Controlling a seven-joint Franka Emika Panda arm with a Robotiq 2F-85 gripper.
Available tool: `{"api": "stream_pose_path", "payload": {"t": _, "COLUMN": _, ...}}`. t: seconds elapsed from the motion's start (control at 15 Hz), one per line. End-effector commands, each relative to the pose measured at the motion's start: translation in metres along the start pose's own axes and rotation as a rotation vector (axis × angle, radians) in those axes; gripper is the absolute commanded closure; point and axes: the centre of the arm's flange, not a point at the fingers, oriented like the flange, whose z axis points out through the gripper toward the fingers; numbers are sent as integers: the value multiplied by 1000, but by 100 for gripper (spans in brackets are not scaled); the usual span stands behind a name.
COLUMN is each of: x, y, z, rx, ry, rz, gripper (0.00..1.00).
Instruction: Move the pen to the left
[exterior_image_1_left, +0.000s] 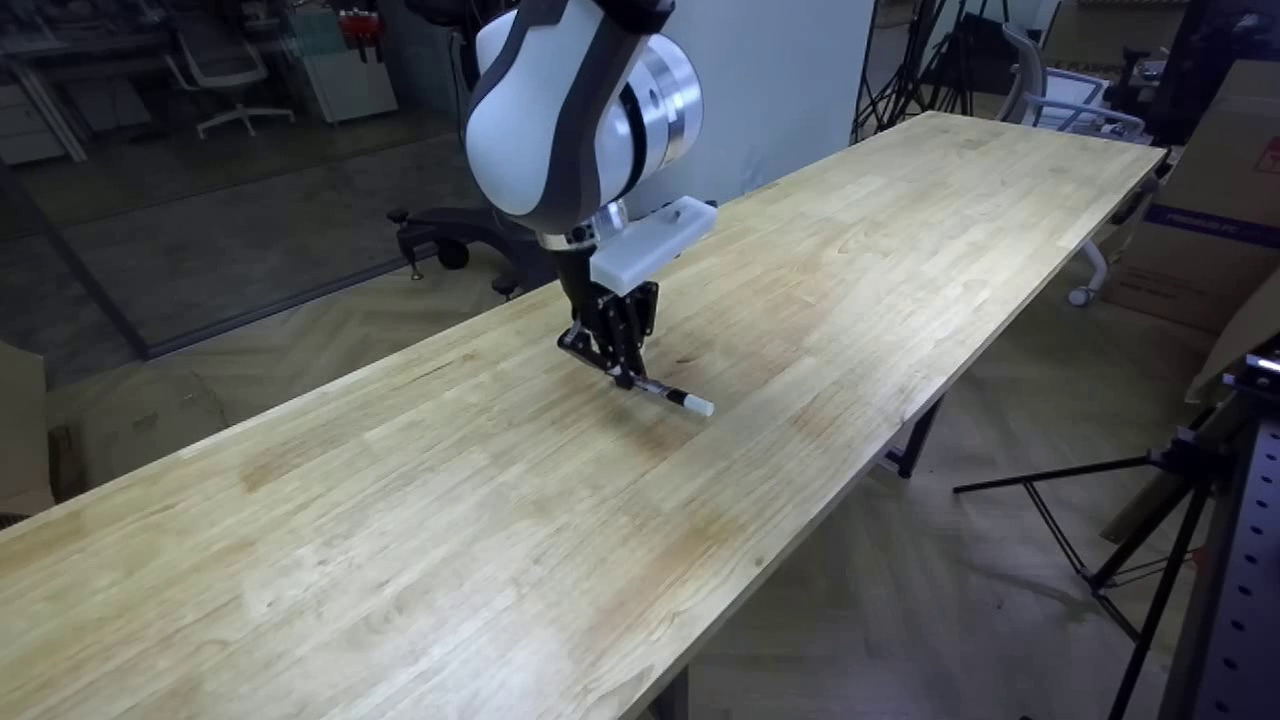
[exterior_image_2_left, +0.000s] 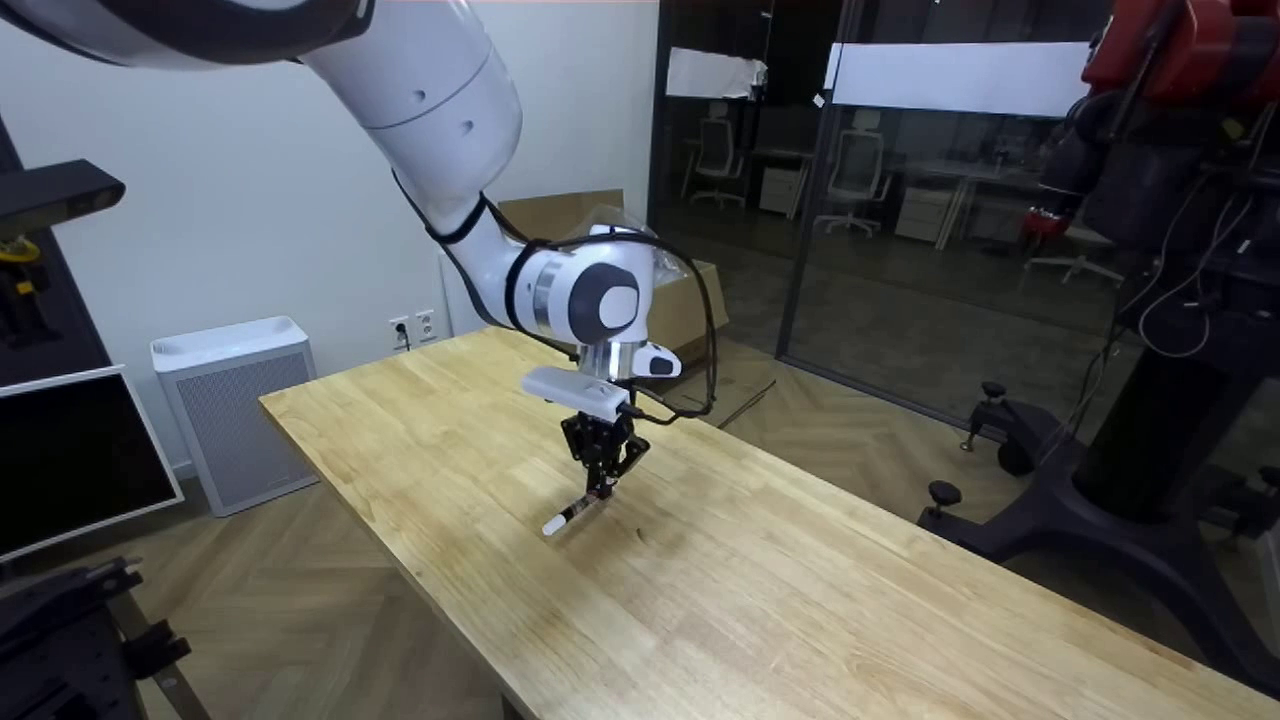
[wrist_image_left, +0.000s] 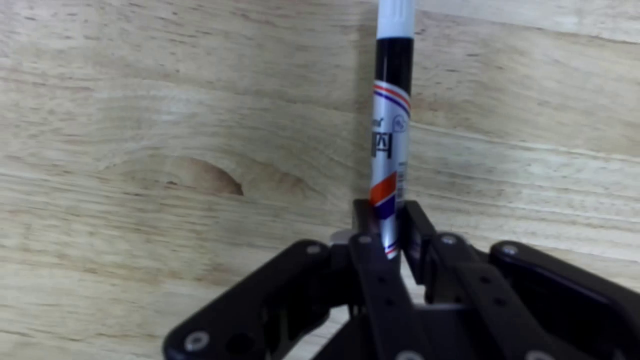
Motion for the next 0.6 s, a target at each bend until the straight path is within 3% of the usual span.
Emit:
{"api": "stream_pose_path", "payload": {"t": 0.0, "x": -12, "y": 8, "z": -18, "rx": 0, "ry": -12, "rz": 77, "gripper": 57}}
{"api": "stream_pose_path", "payload": {"t": 0.07, "x": -12, "y": 10, "z": -20, "rx": 1, "ry": -10, "rz": 86, "gripper": 56}}
{"api": "stream_pose_path", "payload": {"t": 0.53, "x": -7, "y": 32, "z": -27, "rx": 16, "ry": -7, "rz": 131, "gripper": 10}}
